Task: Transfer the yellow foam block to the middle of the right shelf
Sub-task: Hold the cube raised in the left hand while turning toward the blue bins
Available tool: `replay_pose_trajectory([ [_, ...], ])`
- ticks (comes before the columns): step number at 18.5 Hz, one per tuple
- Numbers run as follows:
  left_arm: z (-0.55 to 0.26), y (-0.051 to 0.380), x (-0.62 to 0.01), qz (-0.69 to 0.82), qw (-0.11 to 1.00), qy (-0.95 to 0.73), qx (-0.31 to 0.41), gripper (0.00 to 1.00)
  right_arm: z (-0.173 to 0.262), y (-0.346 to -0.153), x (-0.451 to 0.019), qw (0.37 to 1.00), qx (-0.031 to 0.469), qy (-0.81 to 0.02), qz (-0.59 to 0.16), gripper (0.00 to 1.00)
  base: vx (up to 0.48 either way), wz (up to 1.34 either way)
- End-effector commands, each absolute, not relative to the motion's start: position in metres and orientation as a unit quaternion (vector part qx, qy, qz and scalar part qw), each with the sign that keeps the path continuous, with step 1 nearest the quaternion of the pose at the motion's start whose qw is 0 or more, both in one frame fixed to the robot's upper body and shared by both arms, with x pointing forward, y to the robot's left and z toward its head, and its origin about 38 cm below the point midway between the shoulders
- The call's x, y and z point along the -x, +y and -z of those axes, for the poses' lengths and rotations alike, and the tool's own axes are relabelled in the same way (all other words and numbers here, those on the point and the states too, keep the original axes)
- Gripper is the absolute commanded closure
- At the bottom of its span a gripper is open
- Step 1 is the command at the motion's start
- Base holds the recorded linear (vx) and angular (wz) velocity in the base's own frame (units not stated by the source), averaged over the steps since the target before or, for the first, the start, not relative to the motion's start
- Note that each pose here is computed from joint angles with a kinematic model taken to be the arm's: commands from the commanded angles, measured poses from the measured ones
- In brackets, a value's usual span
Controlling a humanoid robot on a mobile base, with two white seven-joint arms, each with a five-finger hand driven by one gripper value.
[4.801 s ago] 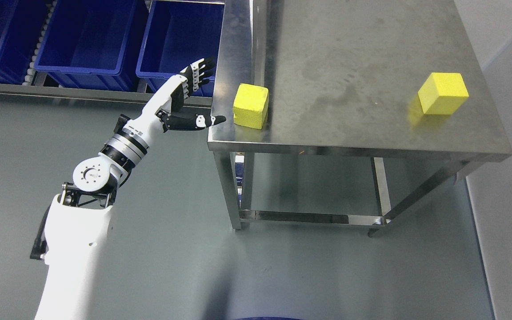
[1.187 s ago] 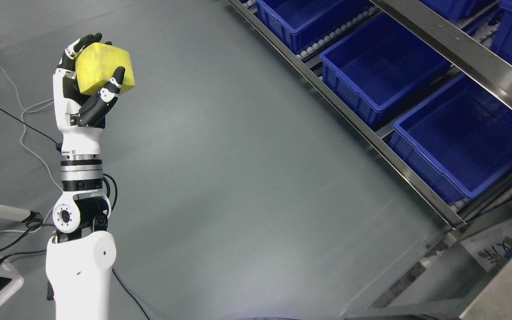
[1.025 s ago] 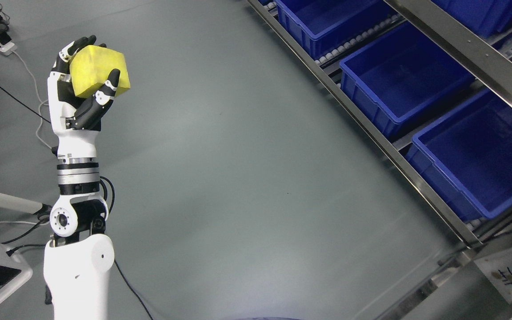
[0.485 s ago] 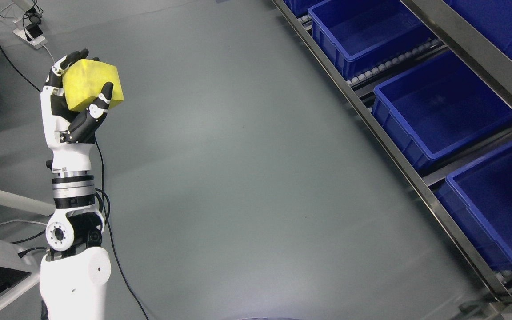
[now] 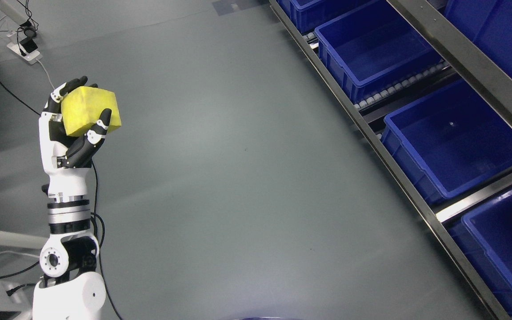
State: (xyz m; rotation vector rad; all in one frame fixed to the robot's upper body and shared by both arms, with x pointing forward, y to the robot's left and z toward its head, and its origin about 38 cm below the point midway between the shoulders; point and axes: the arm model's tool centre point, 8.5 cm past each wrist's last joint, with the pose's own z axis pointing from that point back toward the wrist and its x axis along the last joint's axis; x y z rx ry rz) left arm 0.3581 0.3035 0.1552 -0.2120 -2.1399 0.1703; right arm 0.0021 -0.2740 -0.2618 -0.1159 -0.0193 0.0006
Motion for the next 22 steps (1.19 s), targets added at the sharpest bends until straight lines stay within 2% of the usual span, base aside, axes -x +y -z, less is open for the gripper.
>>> replay_pose_trajectory([
  [1, -0.152, 0.340, -0.329, -0.074, 0.473, -0.877, 0.037, 0.63, 0.261, -0.285, 0.008, 0.998, 0.067, -0.007, 0.004, 0.00, 0.342, -0.01],
  [10, -0.162, 0.336, -0.338, -0.068, 0.464, -0.882, 0.045, 0.63, 0.261, -0.285, 0.007, 0.998, 0.067, -0.007, 0.004, 0.00, 0.377, -0.13],
  [22, -0.170, 0.317, -0.348, -0.045, 0.455, -0.887, 0.070, 0.63, 0.261, -0.285, 0.008, 0.998, 0.067, -0.007, 0.004, 0.00, 0.387, -0.50],
])
